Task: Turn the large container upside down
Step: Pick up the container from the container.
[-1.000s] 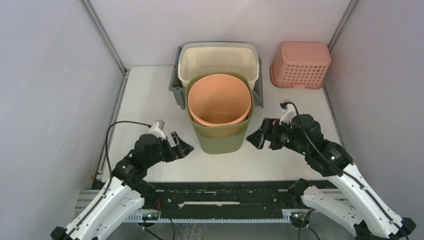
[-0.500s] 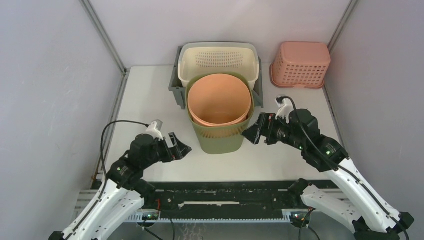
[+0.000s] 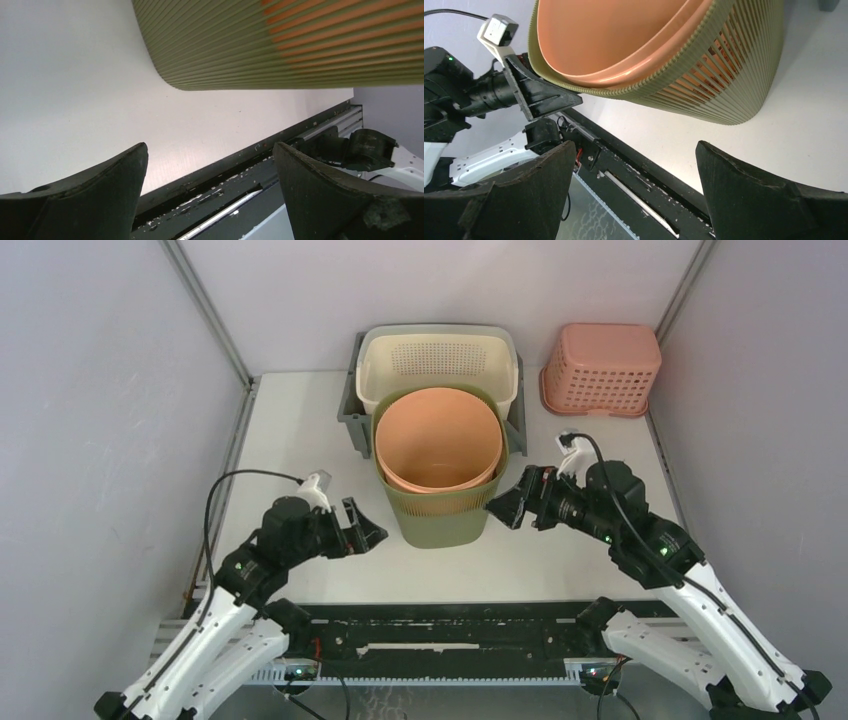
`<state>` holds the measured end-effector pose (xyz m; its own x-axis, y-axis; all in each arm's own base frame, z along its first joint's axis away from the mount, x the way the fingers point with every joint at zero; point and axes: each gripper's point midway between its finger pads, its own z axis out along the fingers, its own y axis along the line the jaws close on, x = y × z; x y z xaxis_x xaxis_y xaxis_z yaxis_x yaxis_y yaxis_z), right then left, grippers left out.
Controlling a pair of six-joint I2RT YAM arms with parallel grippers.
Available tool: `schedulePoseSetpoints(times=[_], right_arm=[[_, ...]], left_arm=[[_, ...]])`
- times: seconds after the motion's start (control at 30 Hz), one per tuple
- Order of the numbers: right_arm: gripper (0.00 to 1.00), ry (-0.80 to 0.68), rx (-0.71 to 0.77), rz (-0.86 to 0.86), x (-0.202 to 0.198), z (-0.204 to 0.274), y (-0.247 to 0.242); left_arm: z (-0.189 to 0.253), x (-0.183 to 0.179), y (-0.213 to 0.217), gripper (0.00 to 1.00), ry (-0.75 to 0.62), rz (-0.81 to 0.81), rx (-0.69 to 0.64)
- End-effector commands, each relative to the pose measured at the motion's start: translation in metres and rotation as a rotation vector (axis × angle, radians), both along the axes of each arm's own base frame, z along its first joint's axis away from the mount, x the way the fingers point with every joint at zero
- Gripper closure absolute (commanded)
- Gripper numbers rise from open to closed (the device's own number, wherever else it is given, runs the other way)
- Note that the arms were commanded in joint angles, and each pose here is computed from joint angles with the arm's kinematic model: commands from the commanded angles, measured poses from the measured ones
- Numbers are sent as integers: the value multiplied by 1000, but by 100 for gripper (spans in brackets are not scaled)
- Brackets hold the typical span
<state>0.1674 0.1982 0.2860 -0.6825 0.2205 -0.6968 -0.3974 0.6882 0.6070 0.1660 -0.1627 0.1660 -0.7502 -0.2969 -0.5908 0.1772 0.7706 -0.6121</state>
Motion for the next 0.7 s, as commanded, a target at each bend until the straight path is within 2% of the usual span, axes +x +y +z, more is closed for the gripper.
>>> schedulePoseSetpoints(times=[0.0,0.17,0.3,0.47,0.67], right_arm=[[3,-81,39,-30,9,40,0],[7,-140,38,-78,25,68,-1],[9,-180,-50,-59,47,92,8],[11,-211,-201,-60,88,105,21],[20,-293,-331,-78,136,116,31]], left_arm=[[70,11,-6,0,-152,-44,-16],[128,24,-2,0,-270,6,-51],[162,37,-11,0,-295,3,-65],[191,54,-21,0,-314,5,-73],[204,67,-31,0,-289,16,-99]])
